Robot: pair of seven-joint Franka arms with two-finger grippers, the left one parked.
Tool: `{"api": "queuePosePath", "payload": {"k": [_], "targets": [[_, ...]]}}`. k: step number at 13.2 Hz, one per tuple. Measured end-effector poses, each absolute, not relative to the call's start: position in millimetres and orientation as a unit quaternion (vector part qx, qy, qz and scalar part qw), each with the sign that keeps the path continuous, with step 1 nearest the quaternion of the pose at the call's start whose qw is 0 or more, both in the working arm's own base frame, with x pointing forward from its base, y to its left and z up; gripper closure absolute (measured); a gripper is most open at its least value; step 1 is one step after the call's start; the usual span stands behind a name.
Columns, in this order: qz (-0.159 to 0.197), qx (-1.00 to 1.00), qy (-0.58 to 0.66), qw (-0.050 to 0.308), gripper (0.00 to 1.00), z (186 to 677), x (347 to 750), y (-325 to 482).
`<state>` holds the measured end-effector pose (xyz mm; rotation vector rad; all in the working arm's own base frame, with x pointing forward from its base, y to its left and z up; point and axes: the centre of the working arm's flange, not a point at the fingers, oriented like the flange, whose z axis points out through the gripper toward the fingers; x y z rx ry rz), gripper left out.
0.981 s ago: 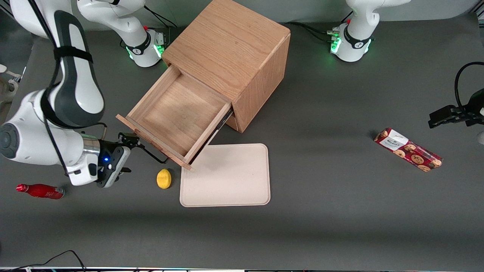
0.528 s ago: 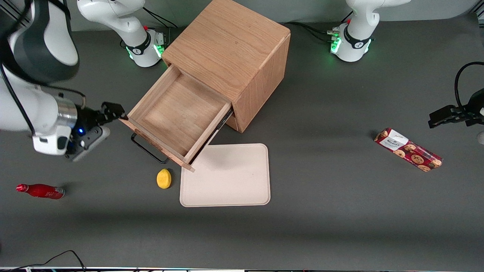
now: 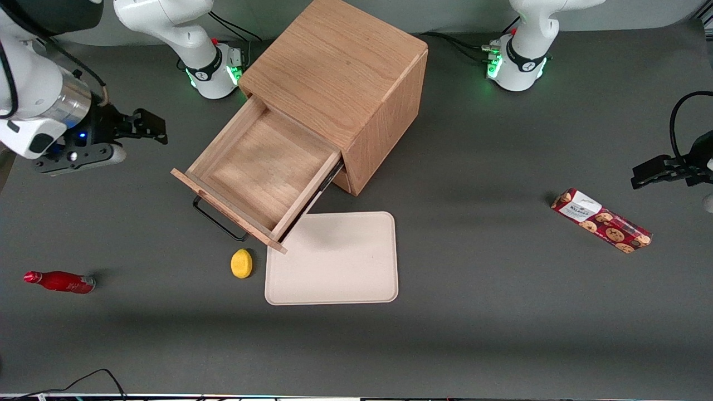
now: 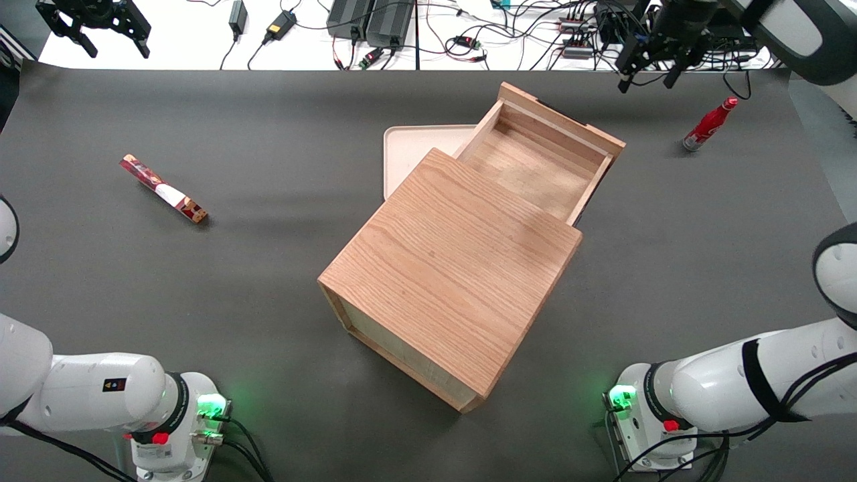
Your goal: Open upper drawer
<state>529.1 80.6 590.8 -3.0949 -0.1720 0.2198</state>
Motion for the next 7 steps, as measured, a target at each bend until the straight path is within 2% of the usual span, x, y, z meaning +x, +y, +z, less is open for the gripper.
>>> {"api": "queuePosePath", "payload": {"k": [3, 7], "targets": [[0.062, -0.998, -0.006, 0.000, 0.00, 561.9, 536.2, 23.2], [0.055, -0.998, 0.037, -0.010, 0.00, 558.2, 544.9, -27.1]]}}
